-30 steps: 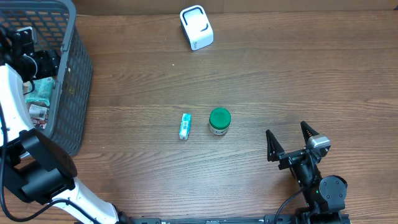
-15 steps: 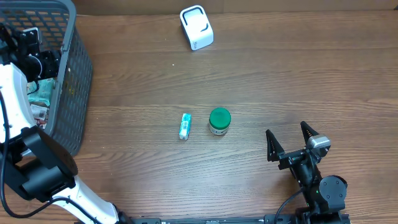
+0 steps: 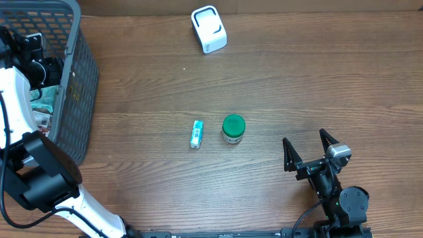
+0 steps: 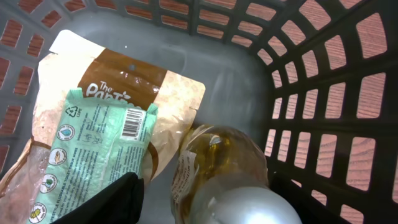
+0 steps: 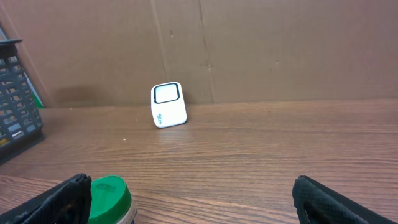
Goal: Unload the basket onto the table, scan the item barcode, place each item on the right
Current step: 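Grasp the yellow Vim bottle in the basket with the left gripper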
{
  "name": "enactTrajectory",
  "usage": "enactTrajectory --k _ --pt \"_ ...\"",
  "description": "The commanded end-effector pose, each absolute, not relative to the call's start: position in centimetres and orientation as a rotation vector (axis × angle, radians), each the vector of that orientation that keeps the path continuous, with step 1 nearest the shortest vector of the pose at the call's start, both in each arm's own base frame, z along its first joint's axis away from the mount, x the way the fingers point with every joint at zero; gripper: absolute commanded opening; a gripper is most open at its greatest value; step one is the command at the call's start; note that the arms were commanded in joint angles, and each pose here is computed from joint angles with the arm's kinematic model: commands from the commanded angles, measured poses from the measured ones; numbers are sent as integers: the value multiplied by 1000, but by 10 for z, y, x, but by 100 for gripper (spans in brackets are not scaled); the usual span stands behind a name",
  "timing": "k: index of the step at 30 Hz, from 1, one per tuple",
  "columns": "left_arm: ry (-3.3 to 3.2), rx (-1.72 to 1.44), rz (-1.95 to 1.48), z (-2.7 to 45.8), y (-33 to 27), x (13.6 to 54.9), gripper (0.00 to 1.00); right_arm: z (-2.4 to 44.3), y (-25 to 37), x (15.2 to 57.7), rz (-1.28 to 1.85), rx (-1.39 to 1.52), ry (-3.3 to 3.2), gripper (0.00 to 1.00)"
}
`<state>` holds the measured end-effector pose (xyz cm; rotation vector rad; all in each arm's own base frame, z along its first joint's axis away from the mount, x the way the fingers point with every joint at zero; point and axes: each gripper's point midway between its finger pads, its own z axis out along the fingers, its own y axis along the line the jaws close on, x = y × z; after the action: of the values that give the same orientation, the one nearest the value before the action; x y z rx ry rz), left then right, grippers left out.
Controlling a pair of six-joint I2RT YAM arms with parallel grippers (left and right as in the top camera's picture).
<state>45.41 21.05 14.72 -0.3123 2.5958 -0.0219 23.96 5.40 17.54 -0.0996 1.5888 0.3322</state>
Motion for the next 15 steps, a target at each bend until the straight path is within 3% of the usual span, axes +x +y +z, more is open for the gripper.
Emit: enactTrajectory --k 1,3,15 --pt "2627 -323 -22 136 210 451 60 173 52 240 324 -92 1587 100" --pt "2626 -336 -25 136 210 451 53 173 52 240 324 -92 1587 100" --pt "2648 -343 -38 130 208 448 52 173 52 240 324 -92 1587 100"
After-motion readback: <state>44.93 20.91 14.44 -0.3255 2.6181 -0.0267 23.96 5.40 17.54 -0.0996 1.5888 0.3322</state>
